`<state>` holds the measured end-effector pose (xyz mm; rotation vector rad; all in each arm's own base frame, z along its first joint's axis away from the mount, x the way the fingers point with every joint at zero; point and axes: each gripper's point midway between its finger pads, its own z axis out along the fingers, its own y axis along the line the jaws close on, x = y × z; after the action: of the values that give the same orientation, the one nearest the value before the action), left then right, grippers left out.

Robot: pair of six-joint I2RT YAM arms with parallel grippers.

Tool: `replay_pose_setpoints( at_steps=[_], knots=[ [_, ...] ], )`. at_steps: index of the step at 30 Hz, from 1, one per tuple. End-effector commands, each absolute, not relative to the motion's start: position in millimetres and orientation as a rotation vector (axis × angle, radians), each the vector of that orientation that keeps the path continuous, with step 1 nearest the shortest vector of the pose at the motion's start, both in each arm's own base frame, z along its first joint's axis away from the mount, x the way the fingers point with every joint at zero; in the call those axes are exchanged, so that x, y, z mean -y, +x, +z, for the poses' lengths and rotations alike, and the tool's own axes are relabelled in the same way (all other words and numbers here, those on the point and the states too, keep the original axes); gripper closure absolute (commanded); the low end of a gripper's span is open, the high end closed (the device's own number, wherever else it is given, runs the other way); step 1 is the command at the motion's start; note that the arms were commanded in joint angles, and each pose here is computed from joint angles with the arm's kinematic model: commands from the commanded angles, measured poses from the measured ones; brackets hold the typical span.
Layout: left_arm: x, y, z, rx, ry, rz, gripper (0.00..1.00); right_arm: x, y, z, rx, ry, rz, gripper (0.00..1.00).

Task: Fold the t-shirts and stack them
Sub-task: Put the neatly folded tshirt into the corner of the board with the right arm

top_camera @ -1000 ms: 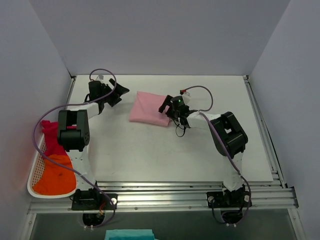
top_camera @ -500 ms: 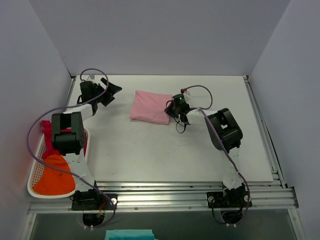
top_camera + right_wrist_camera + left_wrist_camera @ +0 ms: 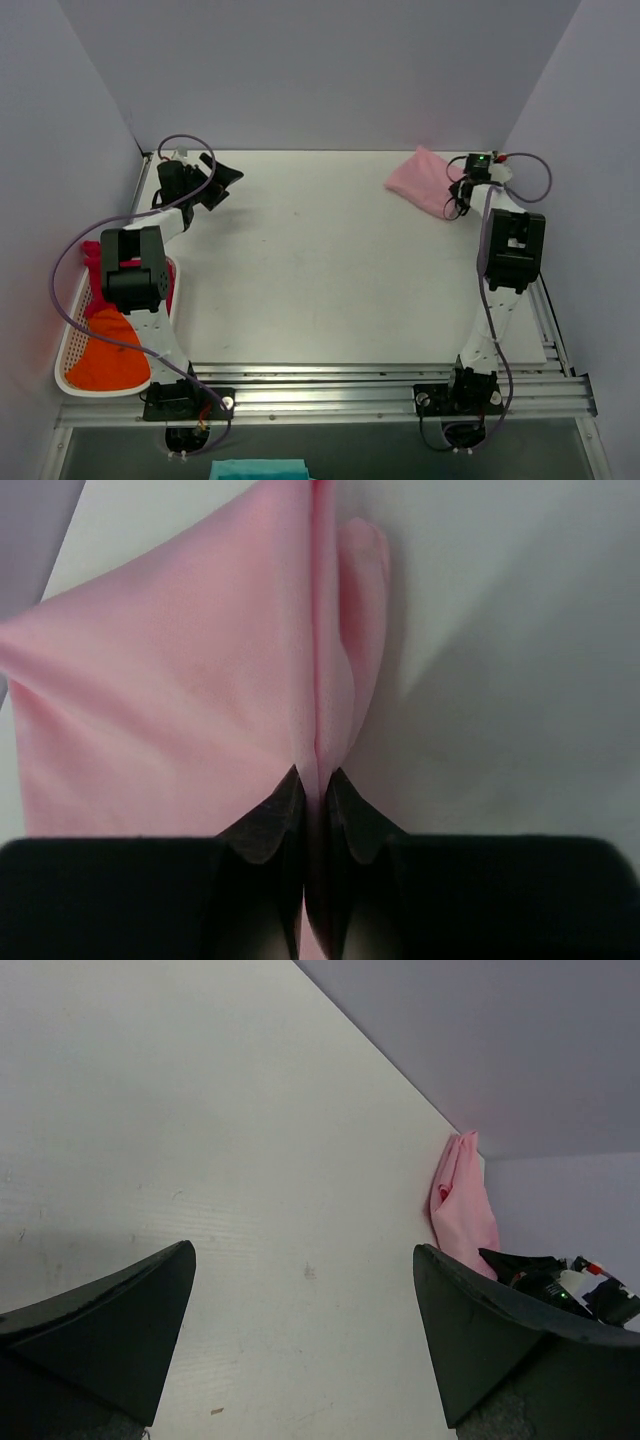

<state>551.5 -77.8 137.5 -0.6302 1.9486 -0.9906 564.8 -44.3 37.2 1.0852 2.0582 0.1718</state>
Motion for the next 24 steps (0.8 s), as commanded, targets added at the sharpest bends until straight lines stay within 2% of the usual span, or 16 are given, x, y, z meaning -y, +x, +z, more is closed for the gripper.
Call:
replay_pose_setpoints(
  at_steps=[1, 2, 3, 4, 8, 10, 11, 12, 20, 24],
  knots=[
    [79, 552, 177, -1.860, -0.550, -1.032, 0.00, 102, 556, 97, -1.961, 1.168, 0.006, 0.85],
    [78, 553, 178, -1.858, -0.551, -1.030, 0.00, 108, 555, 101, -1.946, 1.170, -0.016, 0.64],
    [78, 552, 179, -1.857, -0.550, -1.030, 0.00, 113, 553, 112, -1.922, 1.173, -0.040, 0.37],
    [78, 551, 182, -1.853, -0.548, -1.030, 0.00, 121, 551, 119, -1.896, 1.175, -0.080, 0.00],
    [78, 550, 187, -1.844, -0.543, -1.037, 0.01, 128, 534, 136, -1.875, 1.179, -0.158, 0.00],
    [80, 548, 195, -1.827, -0.529, -1.039, 0.01, 119, 521, 162, -1.837, 1.138, -0.134, 0.00],
    [80, 548, 195, -1.827, -0.528, -1.040, 0.00, 115, 515, 150, -1.860, 1.142, -0.159, 0.00],
    [82, 548, 202, -1.812, -0.513, -1.045, 0.00, 109, 508, 173, -1.817, 1.122, -0.140, 0.00],
    [88, 534, 228, -1.767, -0.472, -1.022, 0.01, 21, 441, 223, -1.787, 0.911, -0.054, 0.00],
    [96, 515, 241, -1.760, -0.442, -0.992, 0.01, -21, 411, 229, -1.805, 0.803, -0.009, 0.00]
  ],
)
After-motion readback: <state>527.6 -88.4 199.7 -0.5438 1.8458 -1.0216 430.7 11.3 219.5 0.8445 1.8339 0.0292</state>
